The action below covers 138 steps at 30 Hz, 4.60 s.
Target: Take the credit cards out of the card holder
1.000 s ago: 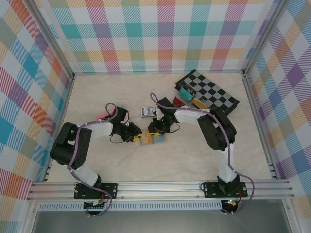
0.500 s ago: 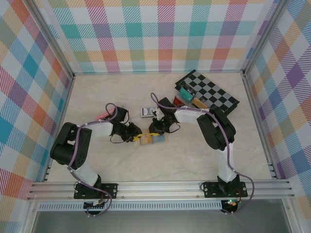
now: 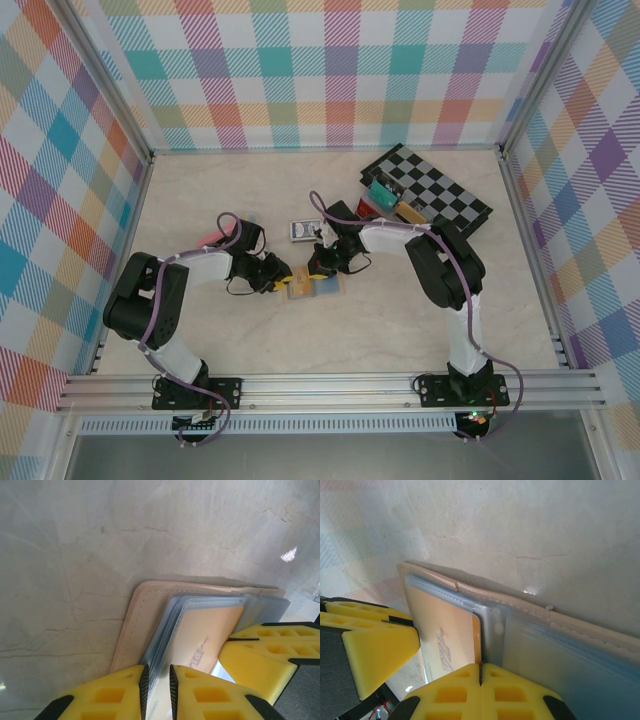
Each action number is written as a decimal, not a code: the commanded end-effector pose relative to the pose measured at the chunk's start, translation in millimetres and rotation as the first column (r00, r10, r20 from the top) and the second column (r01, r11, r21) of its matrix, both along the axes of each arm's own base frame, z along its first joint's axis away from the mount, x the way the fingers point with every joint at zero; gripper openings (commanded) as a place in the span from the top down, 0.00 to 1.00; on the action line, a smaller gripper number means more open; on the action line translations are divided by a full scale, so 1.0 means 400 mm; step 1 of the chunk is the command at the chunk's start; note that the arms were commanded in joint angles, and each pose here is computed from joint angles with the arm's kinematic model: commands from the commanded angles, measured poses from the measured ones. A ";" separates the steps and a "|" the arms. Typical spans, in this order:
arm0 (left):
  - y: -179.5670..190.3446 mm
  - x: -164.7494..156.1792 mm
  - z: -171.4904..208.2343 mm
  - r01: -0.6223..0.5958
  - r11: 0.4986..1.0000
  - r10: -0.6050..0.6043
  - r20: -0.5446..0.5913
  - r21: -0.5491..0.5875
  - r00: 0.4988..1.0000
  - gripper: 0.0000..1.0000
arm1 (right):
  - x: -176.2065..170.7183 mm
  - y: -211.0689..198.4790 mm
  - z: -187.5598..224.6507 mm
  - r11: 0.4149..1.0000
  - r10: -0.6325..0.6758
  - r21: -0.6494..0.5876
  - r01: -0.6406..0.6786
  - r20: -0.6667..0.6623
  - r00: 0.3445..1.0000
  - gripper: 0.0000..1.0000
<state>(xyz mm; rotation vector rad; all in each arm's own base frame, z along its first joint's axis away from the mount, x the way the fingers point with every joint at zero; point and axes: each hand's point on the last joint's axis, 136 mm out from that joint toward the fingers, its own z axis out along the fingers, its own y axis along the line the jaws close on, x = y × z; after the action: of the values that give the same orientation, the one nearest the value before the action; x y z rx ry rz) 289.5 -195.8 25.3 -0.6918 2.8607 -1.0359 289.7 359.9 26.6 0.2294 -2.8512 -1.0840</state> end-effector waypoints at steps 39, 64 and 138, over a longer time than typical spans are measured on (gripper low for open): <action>-0.013 -0.028 -0.036 0.079 0.994 -0.078 -0.021 0.079 0.997 0.85 | -0.003 -0.027 0.022 0.999 0.044 -0.016 -0.043 0.055 0.998 1.00; -0.015 -0.017 0.029 0.107 0.991 -0.110 0.039 0.077 0.993 0.87 | 0.001 -0.048 0.041 0.999 0.049 -0.003 -0.049 0.074 0.996 1.00; -0.035 -0.030 0.011 0.083 0.996 -0.082 -0.007 0.046 0.997 0.51 | -0.010 -0.080 0.099 0.993 0.093 0.068 -0.101 0.116 0.989 1.00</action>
<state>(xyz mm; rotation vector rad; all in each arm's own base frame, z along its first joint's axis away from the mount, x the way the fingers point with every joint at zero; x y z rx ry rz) 288.6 -215.3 34.8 -0.5242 2.9052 -0.9783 287.5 338.2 55.0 0.4073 -2.8471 -1.1862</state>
